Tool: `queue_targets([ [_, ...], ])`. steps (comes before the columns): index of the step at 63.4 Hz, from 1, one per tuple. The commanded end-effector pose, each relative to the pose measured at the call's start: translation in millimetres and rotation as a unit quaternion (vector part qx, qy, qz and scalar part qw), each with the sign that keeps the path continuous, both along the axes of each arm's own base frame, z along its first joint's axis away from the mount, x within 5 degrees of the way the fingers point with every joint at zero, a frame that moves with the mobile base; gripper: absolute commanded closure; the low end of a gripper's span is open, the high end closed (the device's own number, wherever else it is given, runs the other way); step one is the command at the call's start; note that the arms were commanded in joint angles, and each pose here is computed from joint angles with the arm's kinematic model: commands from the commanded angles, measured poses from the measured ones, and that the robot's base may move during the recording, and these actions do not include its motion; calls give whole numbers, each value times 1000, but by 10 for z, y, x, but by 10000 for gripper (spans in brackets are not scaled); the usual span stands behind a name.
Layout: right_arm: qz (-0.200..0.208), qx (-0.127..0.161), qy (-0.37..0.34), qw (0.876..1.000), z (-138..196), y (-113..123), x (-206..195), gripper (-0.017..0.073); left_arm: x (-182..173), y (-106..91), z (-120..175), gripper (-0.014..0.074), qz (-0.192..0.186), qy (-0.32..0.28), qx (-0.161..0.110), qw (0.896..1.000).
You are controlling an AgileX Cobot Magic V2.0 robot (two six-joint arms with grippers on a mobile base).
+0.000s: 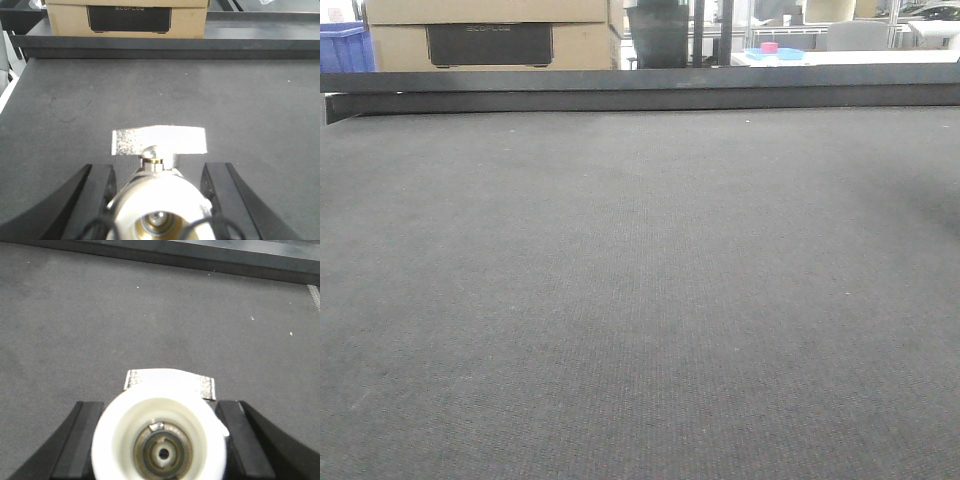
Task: Place valve from conveyor to right shelf box
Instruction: 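Lower the left gripper onto a second silver valve and grasp it, then drive the base away from the conveyor holding both valves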
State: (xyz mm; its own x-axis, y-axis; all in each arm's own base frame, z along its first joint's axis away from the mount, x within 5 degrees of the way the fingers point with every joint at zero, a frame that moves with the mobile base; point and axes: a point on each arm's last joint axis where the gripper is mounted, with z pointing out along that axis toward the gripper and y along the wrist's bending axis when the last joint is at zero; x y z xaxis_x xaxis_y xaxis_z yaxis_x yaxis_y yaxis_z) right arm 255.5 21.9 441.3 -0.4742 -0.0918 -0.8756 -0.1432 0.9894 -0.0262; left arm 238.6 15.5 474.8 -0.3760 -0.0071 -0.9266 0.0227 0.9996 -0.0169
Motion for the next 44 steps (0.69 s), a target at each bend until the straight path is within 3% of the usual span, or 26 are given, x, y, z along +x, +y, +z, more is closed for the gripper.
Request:
queue_targets([
  [1, -6, 5, -57, 998, 174, -21, -36, 713, -25, -5, 98, 705, 3, -35, -7, 999],
  [44, -6, 4, -54, 999, 167, -21, -39, 713, -23, -4, 102, 705, 4, -38, -7, 999],
])
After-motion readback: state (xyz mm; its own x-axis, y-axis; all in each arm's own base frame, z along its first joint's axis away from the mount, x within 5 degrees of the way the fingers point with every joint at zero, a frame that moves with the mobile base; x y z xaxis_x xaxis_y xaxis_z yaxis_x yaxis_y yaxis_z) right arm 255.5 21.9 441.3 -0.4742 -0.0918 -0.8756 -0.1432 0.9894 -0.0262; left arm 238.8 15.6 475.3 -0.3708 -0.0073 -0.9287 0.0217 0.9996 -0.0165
